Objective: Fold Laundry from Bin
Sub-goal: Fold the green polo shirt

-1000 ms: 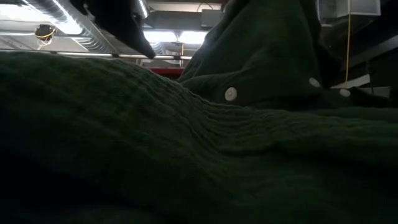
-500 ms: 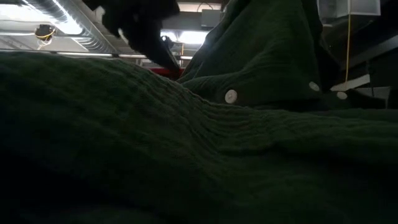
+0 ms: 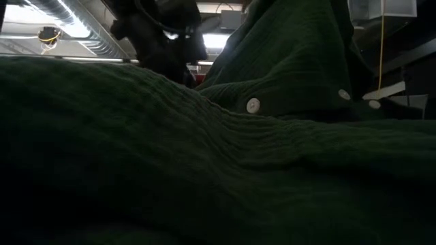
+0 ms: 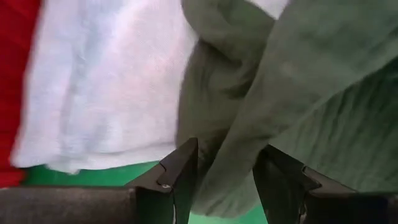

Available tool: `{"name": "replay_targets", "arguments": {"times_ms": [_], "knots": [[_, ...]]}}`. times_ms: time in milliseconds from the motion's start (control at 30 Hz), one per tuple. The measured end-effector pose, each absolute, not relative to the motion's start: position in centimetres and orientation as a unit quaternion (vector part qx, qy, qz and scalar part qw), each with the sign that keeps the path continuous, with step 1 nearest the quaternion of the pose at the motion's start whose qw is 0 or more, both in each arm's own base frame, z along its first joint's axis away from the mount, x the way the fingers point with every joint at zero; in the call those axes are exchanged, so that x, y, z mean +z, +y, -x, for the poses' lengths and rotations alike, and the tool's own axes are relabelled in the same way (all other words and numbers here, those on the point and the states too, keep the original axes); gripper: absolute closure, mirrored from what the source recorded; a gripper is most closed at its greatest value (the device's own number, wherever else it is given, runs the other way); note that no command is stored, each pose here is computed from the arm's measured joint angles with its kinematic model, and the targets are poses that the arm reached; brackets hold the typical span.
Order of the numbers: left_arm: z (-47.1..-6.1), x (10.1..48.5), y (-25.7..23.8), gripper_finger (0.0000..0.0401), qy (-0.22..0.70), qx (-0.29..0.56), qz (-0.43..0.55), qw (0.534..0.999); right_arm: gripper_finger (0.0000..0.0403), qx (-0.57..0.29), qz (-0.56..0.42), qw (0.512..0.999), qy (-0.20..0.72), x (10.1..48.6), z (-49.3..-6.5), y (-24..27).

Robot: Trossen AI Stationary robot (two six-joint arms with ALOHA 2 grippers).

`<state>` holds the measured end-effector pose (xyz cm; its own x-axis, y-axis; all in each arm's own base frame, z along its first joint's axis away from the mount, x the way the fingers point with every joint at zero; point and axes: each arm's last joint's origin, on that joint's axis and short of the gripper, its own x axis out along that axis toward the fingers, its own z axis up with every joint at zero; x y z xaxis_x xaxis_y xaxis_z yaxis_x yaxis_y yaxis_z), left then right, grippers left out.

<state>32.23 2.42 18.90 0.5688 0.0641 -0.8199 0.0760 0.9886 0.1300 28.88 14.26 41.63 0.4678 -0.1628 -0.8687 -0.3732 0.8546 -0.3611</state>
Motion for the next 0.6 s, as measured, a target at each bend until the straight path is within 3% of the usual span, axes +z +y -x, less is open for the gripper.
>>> {"name": "replay_targets", "arguments": {"times_ms": [400, 600], "knots": [[-32.9, 14.1, 3.1, 0.0267, 0.537, -0.053, -0.055, 0.84, 0.04, 0.07, 0.27, 0.813, 0.511, 41.6, -28.9, 14.3], [-31.0, 14.8, 2.1, 0.0374, 0.603, -0.027, -0.055, 0.796, 0.04, 0.07, 0.272, 0.812, 0.511, 41.6, -28.9, 14.3]]}}
